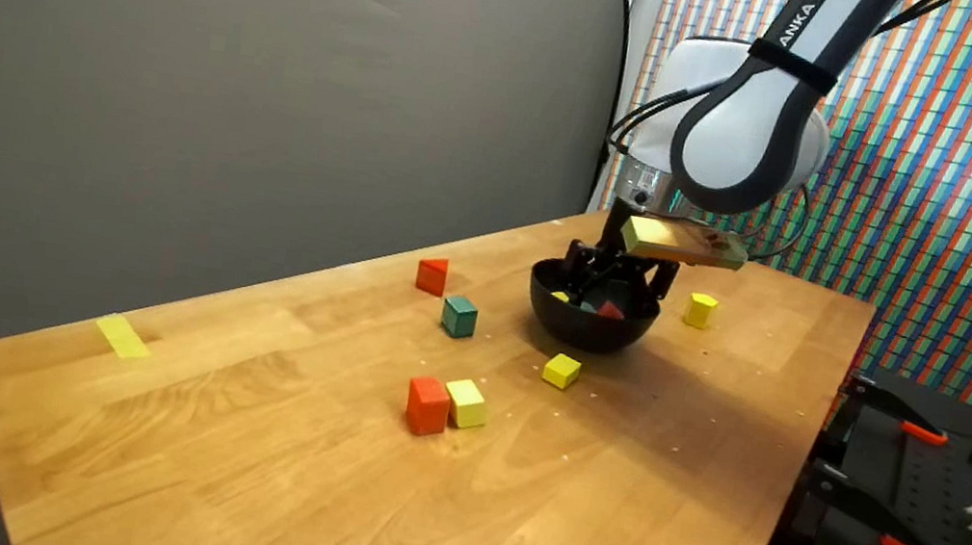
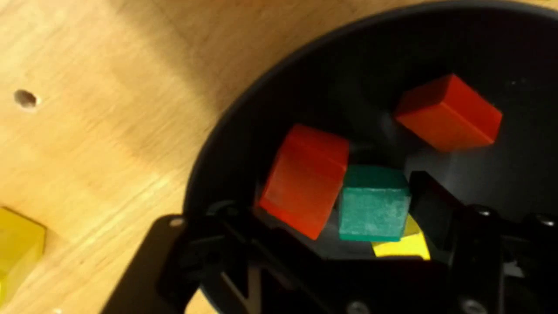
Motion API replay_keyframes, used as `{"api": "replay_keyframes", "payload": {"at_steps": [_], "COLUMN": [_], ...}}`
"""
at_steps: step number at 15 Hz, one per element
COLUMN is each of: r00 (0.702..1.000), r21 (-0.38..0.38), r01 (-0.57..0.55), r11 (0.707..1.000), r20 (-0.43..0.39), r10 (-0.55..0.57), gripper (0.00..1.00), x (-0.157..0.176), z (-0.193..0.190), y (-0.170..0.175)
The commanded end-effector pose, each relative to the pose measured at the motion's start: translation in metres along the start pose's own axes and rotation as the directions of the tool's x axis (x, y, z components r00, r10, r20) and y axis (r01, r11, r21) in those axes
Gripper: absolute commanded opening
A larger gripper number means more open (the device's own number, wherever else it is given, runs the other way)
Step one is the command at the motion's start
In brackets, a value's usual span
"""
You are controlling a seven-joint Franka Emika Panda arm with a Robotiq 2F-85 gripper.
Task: Remove all the blocks from the black bowl and place them on the table
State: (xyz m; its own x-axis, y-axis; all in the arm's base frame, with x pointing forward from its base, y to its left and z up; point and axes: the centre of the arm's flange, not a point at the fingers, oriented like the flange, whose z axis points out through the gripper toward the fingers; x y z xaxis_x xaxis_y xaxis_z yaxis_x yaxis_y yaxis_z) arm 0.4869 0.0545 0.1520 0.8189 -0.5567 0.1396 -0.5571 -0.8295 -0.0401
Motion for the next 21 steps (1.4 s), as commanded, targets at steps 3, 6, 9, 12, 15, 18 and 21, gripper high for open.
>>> {"api": "replay_keyframes", "payload": {"at_steps": [3, 6, 9, 12, 15, 18, 21], "r00": [0.99, 0.995, 1.0, 0.999, 0.994, 0.98, 0.943], "r21": [-0.019, 0.049, 0.085, 0.05, 0.046, 0.091, 0.092], "r01": [0.049, 0.053, 0.014, -0.046, -0.107, -0.191, -0.294], "r11": [0.999, 0.997, 0.996, 0.998, 0.993, 0.977, 0.951], "r20": [-0.134, -0.089, -0.015, 0.019, 0.022, -0.032, -0.134], "r10": [-0.051, -0.048, -0.012, 0.046, 0.106, 0.194, 0.304], "gripper": [0.49, 0.26, 0.14, 0.41, 0.14, 0.14, 0.14], "x": [-0.01, -0.001, 0.006, 0.015, 0.023, 0.027, 0.042], "z": [-0.026, -0.035, -0.045, -0.045, -0.054, -0.092, -0.124], "y": [-0.02, -0.029, -0.036, -0.058, -0.078, -0.084, -0.082]}}
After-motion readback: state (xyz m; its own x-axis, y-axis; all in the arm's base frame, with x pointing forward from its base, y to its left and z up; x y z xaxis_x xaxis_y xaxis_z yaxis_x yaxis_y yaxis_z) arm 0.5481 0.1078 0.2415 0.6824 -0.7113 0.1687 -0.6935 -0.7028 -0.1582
